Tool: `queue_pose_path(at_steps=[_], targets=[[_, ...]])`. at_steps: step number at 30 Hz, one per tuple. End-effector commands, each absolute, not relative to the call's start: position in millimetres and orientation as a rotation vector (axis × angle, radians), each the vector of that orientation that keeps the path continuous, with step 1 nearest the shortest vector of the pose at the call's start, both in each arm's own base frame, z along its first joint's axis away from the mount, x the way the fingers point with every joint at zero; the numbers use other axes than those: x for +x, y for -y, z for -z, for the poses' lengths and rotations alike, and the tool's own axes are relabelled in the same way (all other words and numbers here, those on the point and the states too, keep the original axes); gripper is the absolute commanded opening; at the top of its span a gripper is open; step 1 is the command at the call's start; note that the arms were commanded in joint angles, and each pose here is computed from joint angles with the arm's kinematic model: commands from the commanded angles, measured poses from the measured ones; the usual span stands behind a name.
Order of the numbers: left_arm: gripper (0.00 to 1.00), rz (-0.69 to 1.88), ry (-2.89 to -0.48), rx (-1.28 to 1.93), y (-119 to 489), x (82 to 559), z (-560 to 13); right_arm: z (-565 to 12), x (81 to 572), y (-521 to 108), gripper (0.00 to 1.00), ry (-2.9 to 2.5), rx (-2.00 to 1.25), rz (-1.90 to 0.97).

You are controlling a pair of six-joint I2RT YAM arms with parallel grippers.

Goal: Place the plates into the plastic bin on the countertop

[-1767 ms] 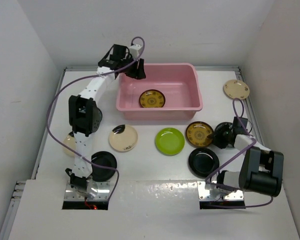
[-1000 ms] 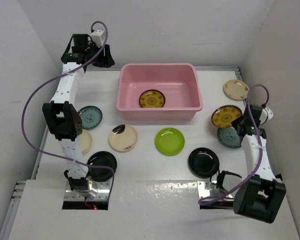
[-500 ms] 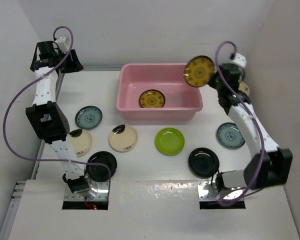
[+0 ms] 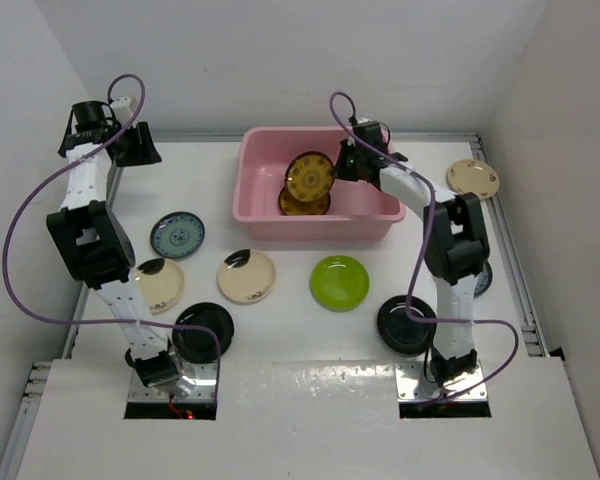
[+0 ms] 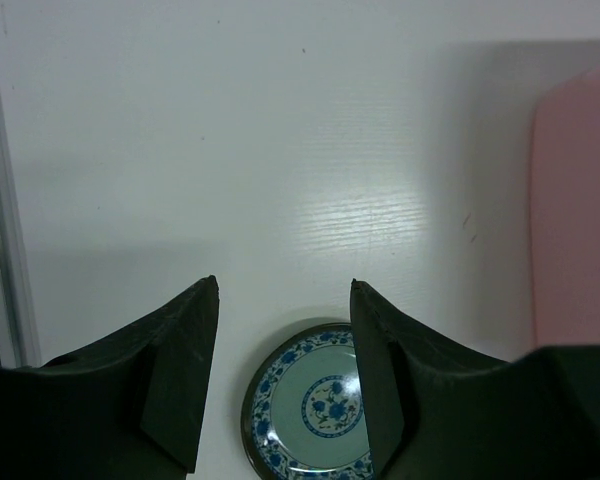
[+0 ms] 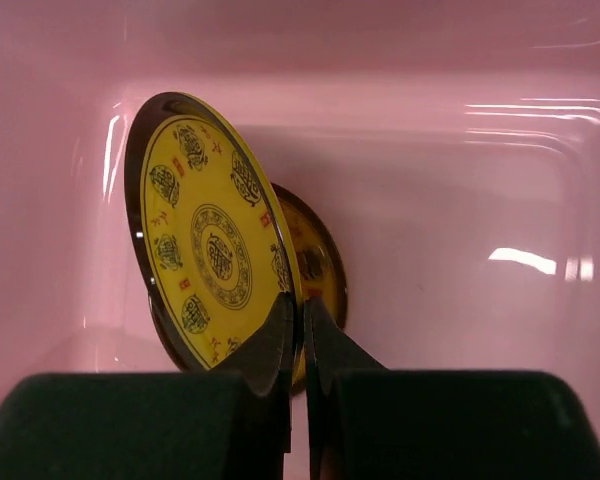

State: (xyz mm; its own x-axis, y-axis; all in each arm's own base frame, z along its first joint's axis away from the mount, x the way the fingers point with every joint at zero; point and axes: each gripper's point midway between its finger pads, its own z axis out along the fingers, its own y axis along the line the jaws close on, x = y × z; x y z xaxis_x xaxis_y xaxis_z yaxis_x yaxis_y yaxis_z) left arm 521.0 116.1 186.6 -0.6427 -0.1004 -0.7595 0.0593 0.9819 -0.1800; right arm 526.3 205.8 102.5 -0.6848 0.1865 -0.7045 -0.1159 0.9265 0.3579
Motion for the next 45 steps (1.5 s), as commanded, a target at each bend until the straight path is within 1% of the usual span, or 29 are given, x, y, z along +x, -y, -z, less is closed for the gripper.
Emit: queue_pose_path(at_steps=[1,4,5,8,9,12,13,15,16,17,18,22,25,26,27,30,34,36,38,39,40,41,42,43,45], targets=[[0.58,0.201,-2.243,0.001,-127,517,-194,-132,546,-235,0.0,-2.21,0.004,-0.667],[0.58,0.199,-2.262,-0.009,-127,514,-189,-109,548,-239,0.0,-2.252,0.041,-0.706],[0.58,0.194,-2.261,0.001,-128,514,-189,-109,547,-241,0.03,-2.25,0.034,-0.708],[0.59,0.187,-2.27,0.024,-128,513,-184,-89,540,-236,0.18,-2.305,0.024,-0.673],[0.59,0.186,-2.298,0.011,-129,510,-175,-83,537,-234,0.2,-2.321,0.025,-0.656],[0.61,0.157,-2.341,0.051,-131,502,-159,-76,533,-220,0.33,-2.345,0.036,-0.587],[0.62,0.16,-2.362,0.066,-130,497,-152,-79,533,-218,0.41,-2.339,0.024,-0.584],[0.64,0.165,-2.414,0.118,-128,485,-132,-78,531,-217,0.63,-2.344,0.002,-0.572],[0.66,0.174,-2.438,0.131,-126,479,-124,-83,532,-216,0.67,-2.335,-0.026,-0.562],[0.66,0.166,-2.458,0.138,-127,475,-117,-91,536,-217,0.72,-2.317,-0.04,-0.559],[0.69,0.191,-2.513,0.157,-124,463,-97,-92,534,-219,0.75,-2.324,-0.049,-0.557],[0.69,0.232,-2.619,0.189,-120,443,-57,-125,544,-216,0.78,-2.252,-0.087,-0.55],[0.64,0.281,-2.697,0.226,-115,426,-35,-151,547,-214,0.78,-2.189,-0.097,-0.551],[0.64,0.303,-2.727,0.233,-113,420,-25,-170,546,-213,0.78,-2.151,-0.113,-0.55],[0.62,0.292,-2.741,0.232,-118,416,-24,-175,547,-210,0.78,-2.136,-0.111,-0.544],[0.62,0.284,-2.818,0.233,-123,394,-4,-192,542,-207,0.78,-2.091,-0.126,-0.528],[0.59,0.289,-2.837,0.243,-131,387,14,-213,533,-205,0.78,-2.036,-0.135,-0.534],[0.45,0.338,-2.828,0.272,-125,385,19,-221,529,-203,0.77,-2.019,-0.132,-0.528],[0.35,0.424,-2.826,0.308,-114,378,23,-221,526,-202,0.77,-2.019,-0.128,-0.526],[0.27,0.437,-2.815,0.32,-113,379,23,-230,523,-201,0.77,-2.002,-0.129,-0.526],[0.1,0.457,-2.818,0.318,-110,377,22,-225,520,-201,0.76,-2.002,-0.127,-0.525],[0.01,0.468,-2.828,0.315,-109,375,27,-226,520,-198,0.76,-1.996,-0.117,-0.52],[0.0,0.473,-2.834,0.289,-109,377,28,-241,517,-198,0.76,-1.956,-0.114,-0.524],[0.0,0.481,-2.824,0.272,-108,380,26,-230,514,-194,0.76,-1.972,-0.105,-0.515],[0.0,0.513,-2.777,0.209,-109,392,15,-239,508,-192,0.75,-1.953,-0.102,-0.518]])
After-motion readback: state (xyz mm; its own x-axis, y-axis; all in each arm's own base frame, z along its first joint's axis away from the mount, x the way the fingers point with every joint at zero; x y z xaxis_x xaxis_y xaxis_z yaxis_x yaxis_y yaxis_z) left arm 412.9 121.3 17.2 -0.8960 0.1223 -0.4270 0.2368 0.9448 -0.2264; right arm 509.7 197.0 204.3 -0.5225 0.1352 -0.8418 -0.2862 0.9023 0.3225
